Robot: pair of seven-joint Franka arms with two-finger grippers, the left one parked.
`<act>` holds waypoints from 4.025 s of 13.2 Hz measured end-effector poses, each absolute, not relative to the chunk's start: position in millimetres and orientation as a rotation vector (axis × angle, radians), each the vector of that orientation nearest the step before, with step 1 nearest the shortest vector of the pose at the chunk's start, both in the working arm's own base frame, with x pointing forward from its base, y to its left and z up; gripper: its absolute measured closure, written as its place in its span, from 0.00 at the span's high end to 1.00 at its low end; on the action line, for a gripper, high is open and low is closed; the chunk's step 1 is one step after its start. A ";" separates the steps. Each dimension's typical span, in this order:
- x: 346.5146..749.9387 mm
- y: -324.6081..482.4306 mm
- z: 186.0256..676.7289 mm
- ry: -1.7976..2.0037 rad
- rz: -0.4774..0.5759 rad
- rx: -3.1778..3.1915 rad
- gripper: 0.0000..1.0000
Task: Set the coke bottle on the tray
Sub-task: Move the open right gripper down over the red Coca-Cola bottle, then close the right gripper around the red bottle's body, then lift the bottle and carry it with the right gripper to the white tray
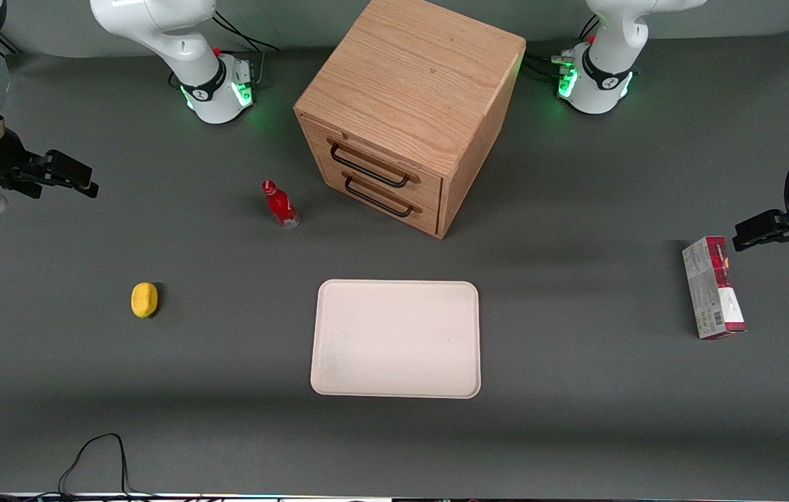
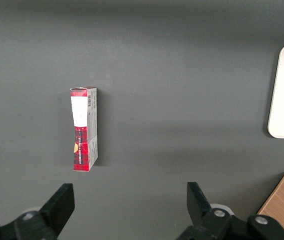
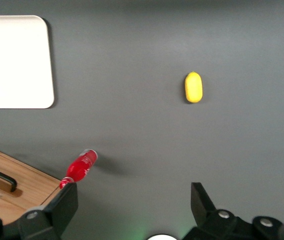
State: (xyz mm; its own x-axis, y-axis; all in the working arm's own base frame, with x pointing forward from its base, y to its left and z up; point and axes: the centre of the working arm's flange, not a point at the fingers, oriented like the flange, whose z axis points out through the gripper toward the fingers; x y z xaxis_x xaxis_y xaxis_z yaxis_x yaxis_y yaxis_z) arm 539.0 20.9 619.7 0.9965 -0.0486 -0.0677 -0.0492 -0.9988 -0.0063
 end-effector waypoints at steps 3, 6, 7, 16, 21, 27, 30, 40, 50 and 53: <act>542.5 24.7 615.2 0.066 0.123 -3.140 1.00; 533.0 56.5 607.3 0.024 0.222 -3.127 1.00; 527.6 75.9 600.4 0.037 0.240 -3.108 1.00; 382.3 210.7 418.2 0.081 0.003 -3.117 1.00; 362.6 217.8 355.8 0.092 -0.090 -3.099 1.00; 364.9 225.4 317.9 0.092 -0.064 -3.084 1.00; 363.1 223.6 312.9 0.094 -0.057 -3.086 0.94; 379.2 234.1 340.0 0.093 -0.010 -3.088 0.33; 551.9 235.0 587.5 0.125 0.098 -3.060 0.33; 612.0 237.5 581.3 0.121 0.087 -3.048 0.33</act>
State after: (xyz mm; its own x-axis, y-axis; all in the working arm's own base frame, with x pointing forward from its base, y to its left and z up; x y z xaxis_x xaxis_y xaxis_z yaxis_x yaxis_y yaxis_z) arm 612.0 237.5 581.3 0.9952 -0.0765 -0.0607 -0.0816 -0.9928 -0.0878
